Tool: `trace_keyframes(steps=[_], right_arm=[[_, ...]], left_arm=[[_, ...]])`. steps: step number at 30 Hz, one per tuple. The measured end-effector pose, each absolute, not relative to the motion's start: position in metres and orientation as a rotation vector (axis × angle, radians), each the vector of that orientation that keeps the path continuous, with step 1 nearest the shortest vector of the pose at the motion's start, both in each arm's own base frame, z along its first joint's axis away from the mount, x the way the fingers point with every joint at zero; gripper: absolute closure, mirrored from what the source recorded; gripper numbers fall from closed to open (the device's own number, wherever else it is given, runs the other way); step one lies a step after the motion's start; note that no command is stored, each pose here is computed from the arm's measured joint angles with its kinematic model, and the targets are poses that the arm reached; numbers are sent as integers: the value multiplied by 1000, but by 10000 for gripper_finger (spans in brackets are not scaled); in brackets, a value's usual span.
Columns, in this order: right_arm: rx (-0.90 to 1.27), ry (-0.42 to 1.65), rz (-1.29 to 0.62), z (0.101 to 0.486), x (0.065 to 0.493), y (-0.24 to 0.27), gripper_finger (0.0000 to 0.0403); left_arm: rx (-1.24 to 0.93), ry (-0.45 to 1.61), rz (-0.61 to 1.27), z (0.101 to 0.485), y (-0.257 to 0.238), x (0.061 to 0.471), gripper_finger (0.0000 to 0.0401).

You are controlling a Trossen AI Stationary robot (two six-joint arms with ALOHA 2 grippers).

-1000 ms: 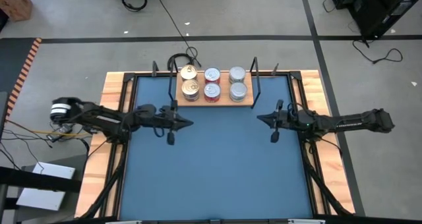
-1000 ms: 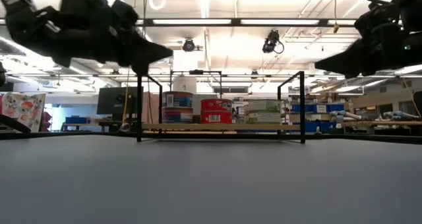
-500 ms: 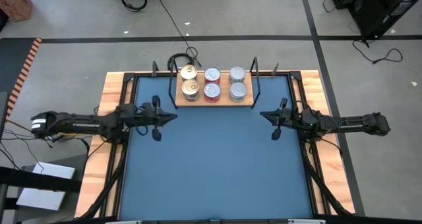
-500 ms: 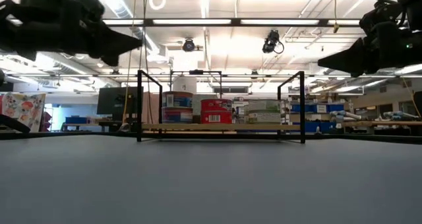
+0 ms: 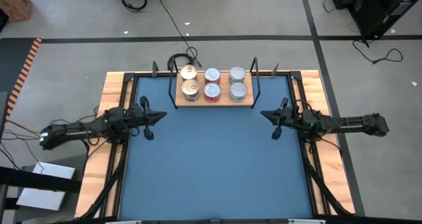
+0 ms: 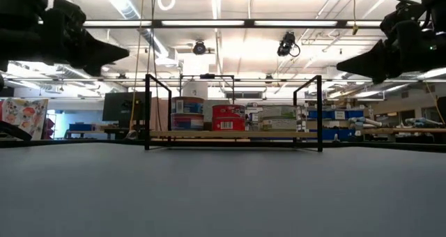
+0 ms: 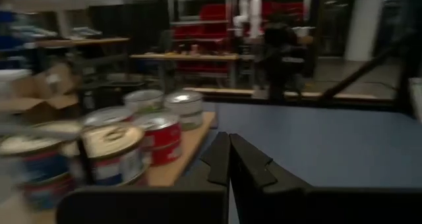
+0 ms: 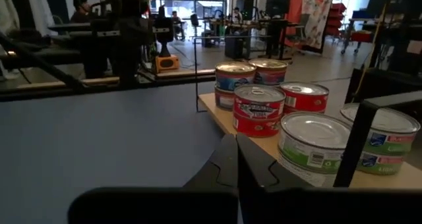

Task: Stack canned seafood by type on shelf
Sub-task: Return to Home Position

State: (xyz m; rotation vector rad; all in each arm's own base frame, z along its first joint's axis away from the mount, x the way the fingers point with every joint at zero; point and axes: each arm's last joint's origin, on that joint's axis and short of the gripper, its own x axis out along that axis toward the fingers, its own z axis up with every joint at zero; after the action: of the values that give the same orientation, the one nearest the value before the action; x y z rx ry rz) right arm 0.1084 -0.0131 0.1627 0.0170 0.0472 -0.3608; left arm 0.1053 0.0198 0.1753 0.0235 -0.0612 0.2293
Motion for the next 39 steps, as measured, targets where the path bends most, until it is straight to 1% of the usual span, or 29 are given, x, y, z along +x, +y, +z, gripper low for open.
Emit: trace_keyframes(steps=[5,8,19,21,24,26,28,33,35,39], right_arm=[[35,84,-404,159,108,-14,402],[38,105,-438,156,107,-15,402],[26,116,-469,155,107,-16,401],[19,118,-468,155,107,-16,398],[-53,135,-463,155,107,-16,386],[-73,137,-462,156,107,-16,377],[-72,123,-462,157,107,-16,369],[-1,-39,-465,171,107,-16,361],[-28,-80,-461,176,107,-16,360],[-54,-38,-492,173,107,-17,363]], left_arm=[[6,-28,314,170,20,95,392],[-7,-27,310,170,20,94,392],[3,-4,290,168,20,95,392],[25,8,288,167,20,96,392],[28,21,285,166,21,97,392],[1,23,284,166,21,97,392],[-36,15,282,166,21,97,392],[-54,-32,282,169,21,98,392],[-55,-53,281,171,21,98,392],[-54,-82,280,174,21,97,392]])
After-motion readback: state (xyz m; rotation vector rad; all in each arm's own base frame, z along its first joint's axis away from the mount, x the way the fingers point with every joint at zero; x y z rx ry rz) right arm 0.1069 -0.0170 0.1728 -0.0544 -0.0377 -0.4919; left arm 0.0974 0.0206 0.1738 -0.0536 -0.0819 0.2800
